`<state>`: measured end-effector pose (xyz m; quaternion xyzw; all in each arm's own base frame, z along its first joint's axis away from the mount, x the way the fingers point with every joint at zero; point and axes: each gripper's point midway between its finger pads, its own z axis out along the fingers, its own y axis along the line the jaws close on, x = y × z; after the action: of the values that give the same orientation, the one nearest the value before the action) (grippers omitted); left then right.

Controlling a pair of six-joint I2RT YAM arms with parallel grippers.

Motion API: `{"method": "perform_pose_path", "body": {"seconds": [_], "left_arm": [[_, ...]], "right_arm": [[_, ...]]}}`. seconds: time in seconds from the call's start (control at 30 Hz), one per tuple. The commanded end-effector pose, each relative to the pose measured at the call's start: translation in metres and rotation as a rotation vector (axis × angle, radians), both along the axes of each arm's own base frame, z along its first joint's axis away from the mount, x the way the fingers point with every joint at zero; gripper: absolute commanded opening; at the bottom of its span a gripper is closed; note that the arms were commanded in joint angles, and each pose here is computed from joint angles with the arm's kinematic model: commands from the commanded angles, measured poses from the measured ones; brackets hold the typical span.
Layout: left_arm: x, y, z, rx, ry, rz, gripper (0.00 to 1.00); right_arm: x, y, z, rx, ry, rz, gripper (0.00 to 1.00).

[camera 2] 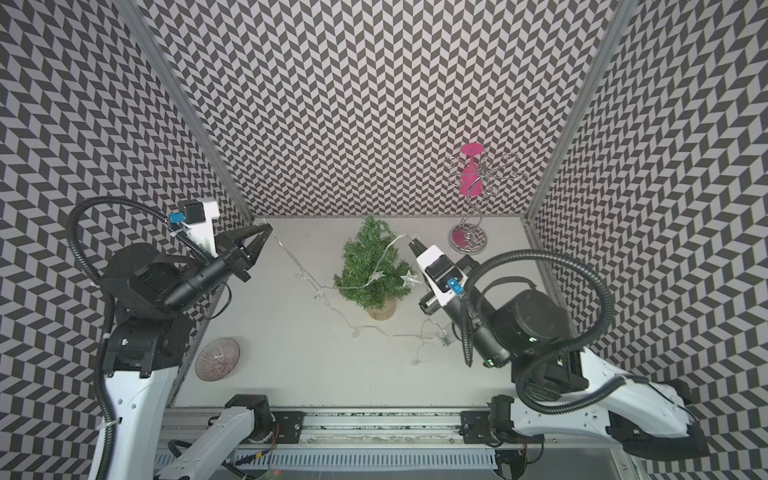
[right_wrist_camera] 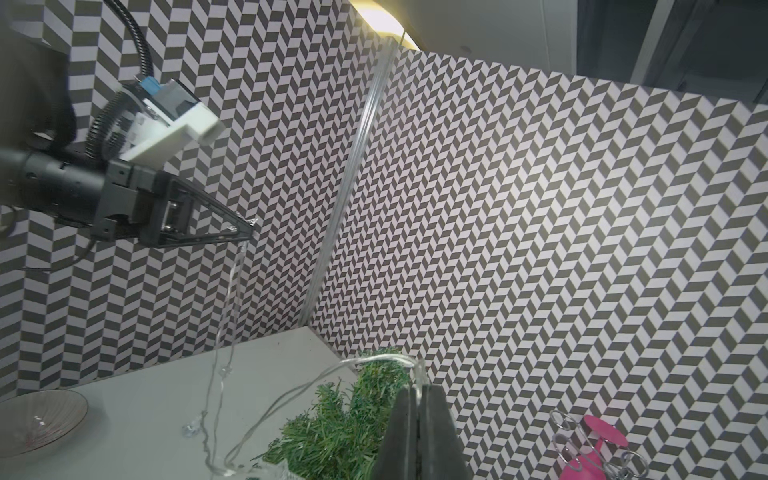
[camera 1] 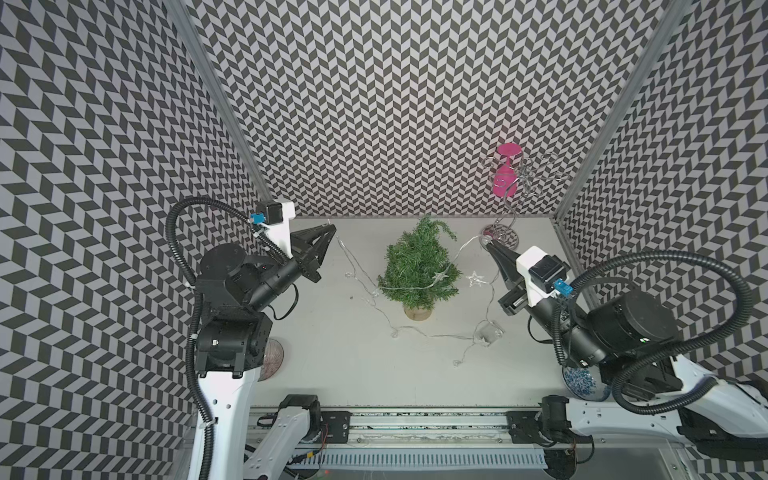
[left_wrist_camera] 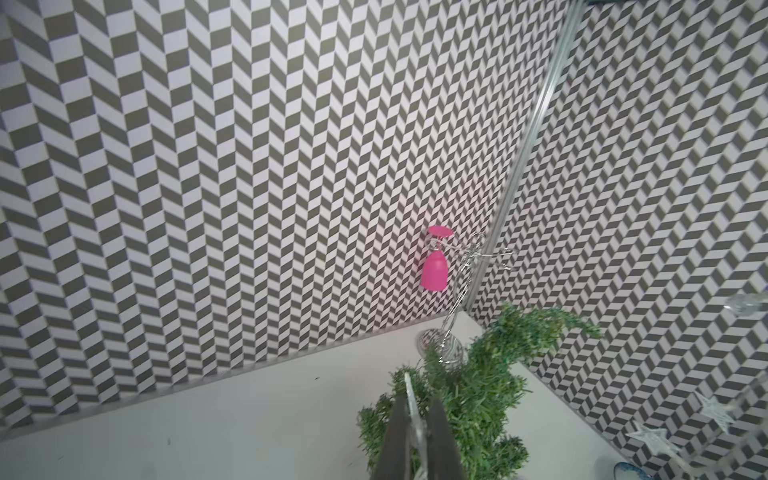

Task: Wrap string light around the christmas tree
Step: Pick up the light string from the center of the board.

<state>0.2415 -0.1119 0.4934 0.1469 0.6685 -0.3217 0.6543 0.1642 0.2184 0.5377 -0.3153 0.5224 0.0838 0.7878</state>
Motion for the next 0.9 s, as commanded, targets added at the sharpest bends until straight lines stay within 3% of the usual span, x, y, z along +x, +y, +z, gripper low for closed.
{"method": "perform_pose_path", "body": {"seconds": [0.0,0.2,0.37,0.57,0.73,0.87], "left_arm": [[-0.027,-0.01,0.042,-0.077,-0.083,-0.083,0.03],[-0.052,-0.028,0.068,-0.218,-0.11,-0.24,0.0],[-0.053,-0.049,0.082,-0.279,-0.113,-0.325,0.0],[-0.039,-0.118,0.077,-0.218,-0.095,-0.398,0.0],[-0.032,-0.132,0.092,-0.258,-0.124,-0.433,0.0],[-0.035,-0.156,0.108,-0.245,-0.131,-0.491,0.0]], "right_arm": [[-0.001,-0.023,0.027,0.032,-0.088,-0.071,0.03],[-0.004,-0.053,0.054,0.068,-0.186,-0.165,0.03],[-0.006,-0.073,0.072,0.095,-0.229,-0.229,0.03],[-0.006,-0.084,0.088,0.113,-0.277,-0.295,0.03],[0.009,-0.076,0.099,0.044,-0.271,-0.355,0.03],[0.022,-0.082,0.116,0.074,-0.29,-0.368,0.03]]}}
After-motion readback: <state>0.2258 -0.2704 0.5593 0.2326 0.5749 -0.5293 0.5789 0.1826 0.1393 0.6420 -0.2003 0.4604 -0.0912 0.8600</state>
